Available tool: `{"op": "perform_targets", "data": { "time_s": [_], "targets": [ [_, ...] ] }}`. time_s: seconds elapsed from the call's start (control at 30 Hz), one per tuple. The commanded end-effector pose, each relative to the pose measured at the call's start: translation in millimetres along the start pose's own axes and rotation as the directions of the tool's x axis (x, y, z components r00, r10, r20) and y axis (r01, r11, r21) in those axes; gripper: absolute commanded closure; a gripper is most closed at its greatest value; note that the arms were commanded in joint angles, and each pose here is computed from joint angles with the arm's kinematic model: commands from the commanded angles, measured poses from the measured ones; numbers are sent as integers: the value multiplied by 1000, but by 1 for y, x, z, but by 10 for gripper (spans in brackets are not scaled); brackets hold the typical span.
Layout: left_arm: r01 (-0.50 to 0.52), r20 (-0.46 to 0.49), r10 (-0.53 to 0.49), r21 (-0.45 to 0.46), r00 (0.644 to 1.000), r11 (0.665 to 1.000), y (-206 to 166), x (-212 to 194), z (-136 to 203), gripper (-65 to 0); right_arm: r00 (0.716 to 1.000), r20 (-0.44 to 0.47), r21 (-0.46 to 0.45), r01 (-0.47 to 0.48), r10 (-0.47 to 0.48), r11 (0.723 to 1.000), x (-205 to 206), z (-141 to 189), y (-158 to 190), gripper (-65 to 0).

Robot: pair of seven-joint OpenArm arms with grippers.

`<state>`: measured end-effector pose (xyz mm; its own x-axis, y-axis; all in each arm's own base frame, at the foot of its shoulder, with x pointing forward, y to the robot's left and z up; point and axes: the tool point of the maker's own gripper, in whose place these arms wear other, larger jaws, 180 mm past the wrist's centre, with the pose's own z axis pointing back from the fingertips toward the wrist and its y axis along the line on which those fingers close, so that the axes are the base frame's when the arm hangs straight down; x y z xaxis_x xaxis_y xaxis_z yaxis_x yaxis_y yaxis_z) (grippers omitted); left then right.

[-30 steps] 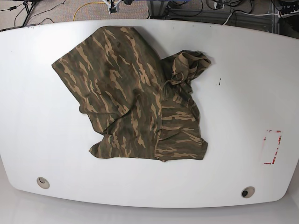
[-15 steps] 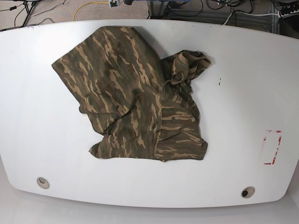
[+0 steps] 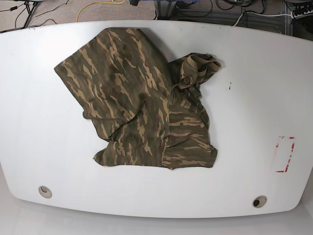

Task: Layout the t-shirt on the table in an organized manner, then fold the t-shirt properly

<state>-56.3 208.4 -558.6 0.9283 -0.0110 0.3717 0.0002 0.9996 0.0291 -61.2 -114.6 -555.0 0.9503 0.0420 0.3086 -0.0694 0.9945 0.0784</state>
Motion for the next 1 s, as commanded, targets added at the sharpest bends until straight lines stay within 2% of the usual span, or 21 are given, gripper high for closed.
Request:
{"op": "perform_targets", "data": {
  "time_s": [0.0, 0.37, 0.63, 0.97],
  "targets": [
    [-12, 30, 13, -21, 999, 1000, 0, 2, 14, -232, 1000, 22, -5, -1, 1, 1000, -1, 15, -1, -8],
    [-21, 124, 23, -16, 992, 1000, 10, 26, 57, -232, 995, 89, -40, -44, 47, 998, 14, 64, -7, -8],
    [33, 204, -28, -18, 979, 999, 9, 55, 95, -232, 991, 126, -57, -43, 50, 997, 25, 99, -2, -8],
    [91, 312, -108, 70, 944, 993, 32, 102, 134, -232, 978, 189, -85, -72, 87, 994, 53, 135, -4, -8]
  ]
}}
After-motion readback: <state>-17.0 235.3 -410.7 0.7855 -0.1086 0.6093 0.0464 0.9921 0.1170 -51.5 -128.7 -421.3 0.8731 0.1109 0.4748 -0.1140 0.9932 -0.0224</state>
